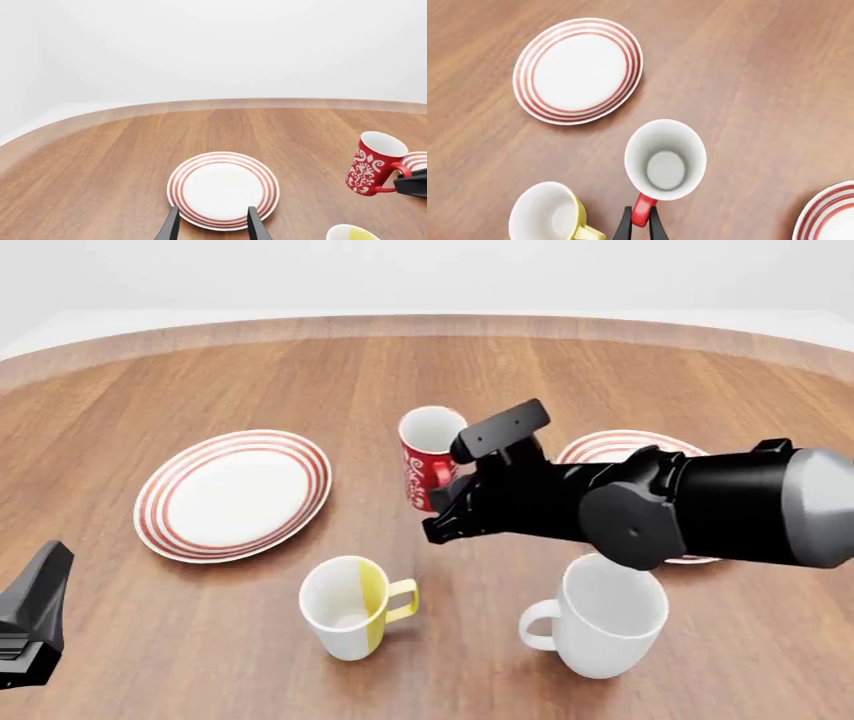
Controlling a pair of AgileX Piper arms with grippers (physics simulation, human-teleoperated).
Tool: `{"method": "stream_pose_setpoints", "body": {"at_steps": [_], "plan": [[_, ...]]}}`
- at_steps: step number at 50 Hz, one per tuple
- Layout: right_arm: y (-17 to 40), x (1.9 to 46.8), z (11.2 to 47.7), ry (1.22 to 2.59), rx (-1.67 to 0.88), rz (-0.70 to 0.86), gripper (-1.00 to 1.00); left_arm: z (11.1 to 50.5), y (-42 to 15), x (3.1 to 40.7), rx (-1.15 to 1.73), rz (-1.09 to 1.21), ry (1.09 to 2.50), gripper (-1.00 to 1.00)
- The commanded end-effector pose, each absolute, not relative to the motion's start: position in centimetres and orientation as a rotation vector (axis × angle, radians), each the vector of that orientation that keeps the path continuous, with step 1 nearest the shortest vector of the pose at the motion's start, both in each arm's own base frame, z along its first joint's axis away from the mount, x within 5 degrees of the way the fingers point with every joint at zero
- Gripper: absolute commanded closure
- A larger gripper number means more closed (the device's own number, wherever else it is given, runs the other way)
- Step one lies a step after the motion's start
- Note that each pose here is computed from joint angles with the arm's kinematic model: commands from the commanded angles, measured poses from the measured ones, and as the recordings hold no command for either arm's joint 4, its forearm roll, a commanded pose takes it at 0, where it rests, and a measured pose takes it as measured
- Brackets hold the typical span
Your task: Put the red mug on the left plate.
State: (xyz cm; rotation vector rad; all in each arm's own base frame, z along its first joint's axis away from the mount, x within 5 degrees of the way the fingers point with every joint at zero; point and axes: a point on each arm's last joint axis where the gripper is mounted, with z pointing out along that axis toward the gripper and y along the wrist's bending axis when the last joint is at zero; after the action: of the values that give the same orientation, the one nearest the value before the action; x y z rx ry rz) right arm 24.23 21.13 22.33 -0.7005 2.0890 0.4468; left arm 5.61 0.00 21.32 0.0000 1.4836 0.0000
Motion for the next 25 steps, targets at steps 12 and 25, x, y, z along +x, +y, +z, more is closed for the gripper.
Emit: {"method": "stream_pose_setpoints", "body": {"at_steps": [12, 25], "plan": [[23.5, 26.2, 24.9, 2.027, -0.751, 0.439, 1.0, 21.3, 0.0, 5.6, 0.0, 0.0, 1.484, -1.0], [25.3, 27.3, 25.5, 2.011, -0.771, 0.449, 1.0, 21.3, 0.0, 5.6, 0.0, 0.0, 1.484, -1.0]]}}
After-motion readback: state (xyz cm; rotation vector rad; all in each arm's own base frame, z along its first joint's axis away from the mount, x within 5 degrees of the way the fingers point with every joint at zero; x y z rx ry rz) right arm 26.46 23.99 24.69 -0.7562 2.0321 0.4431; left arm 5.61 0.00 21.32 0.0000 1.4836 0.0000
